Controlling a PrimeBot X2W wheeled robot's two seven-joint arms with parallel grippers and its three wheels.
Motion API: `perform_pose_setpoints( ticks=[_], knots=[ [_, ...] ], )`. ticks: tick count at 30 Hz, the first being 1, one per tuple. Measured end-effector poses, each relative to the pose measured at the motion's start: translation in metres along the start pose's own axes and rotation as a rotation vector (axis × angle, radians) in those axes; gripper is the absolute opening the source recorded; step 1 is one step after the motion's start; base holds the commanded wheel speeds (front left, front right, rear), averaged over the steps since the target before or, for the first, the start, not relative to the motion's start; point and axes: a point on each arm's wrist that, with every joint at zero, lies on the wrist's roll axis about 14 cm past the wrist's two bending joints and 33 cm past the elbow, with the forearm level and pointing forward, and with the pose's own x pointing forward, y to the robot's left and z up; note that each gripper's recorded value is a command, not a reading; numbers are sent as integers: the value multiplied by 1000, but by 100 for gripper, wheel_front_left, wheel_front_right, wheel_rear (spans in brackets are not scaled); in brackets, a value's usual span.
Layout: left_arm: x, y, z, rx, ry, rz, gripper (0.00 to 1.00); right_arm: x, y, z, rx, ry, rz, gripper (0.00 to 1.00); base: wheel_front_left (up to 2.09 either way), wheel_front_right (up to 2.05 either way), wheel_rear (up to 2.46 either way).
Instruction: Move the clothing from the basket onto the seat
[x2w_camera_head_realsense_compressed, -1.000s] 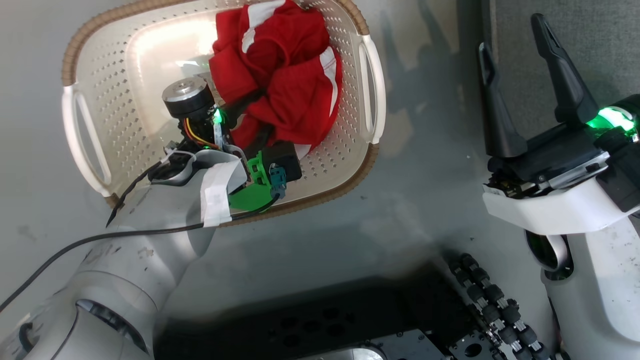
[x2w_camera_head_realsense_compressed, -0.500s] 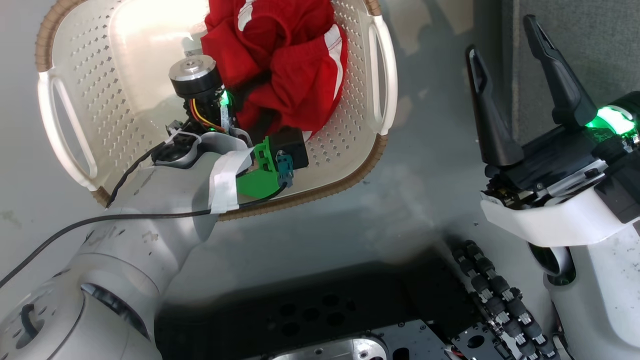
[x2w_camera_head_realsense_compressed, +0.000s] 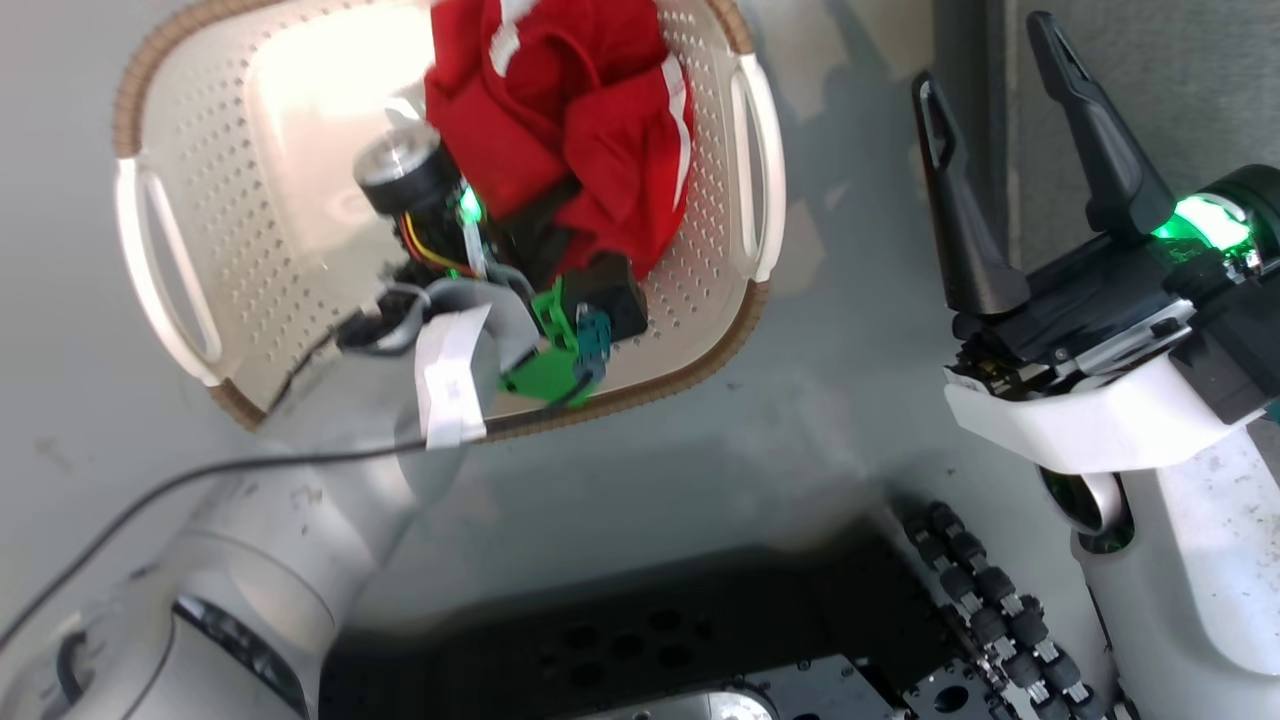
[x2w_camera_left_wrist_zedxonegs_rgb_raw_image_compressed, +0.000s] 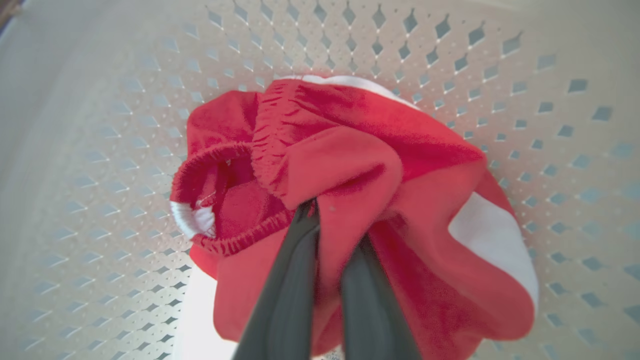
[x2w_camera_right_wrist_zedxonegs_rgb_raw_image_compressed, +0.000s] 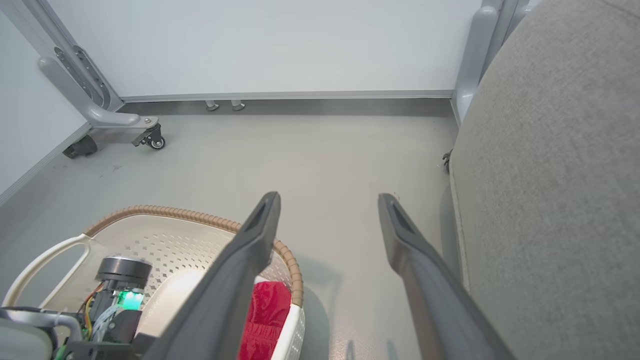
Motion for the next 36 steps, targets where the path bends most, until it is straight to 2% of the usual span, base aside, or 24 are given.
perform_pose_setpoints(
  ticks=[9, 14, 22, 36],
  knots=[
    [-44, 9, 51, -154, -80, 108, 0, -12, 5, 50, 26, -75, -32, 100, 0, 0, 0],
    [-80, 19, 78, -297, -131, 210, 0, -28, 19, 79, 45, -110, -24, 100, 0, 0, 0],
    [-142, 27, 108, -416, -193, 359, 0, -62, 37, 120, 48, -162, -20, 100, 0, 0, 0],
    [-244, 44, 178, -467, -407, 631, 0, -137, 70, 163, 73, -236, -19, 100, 0, 0, 0]
  ],
)
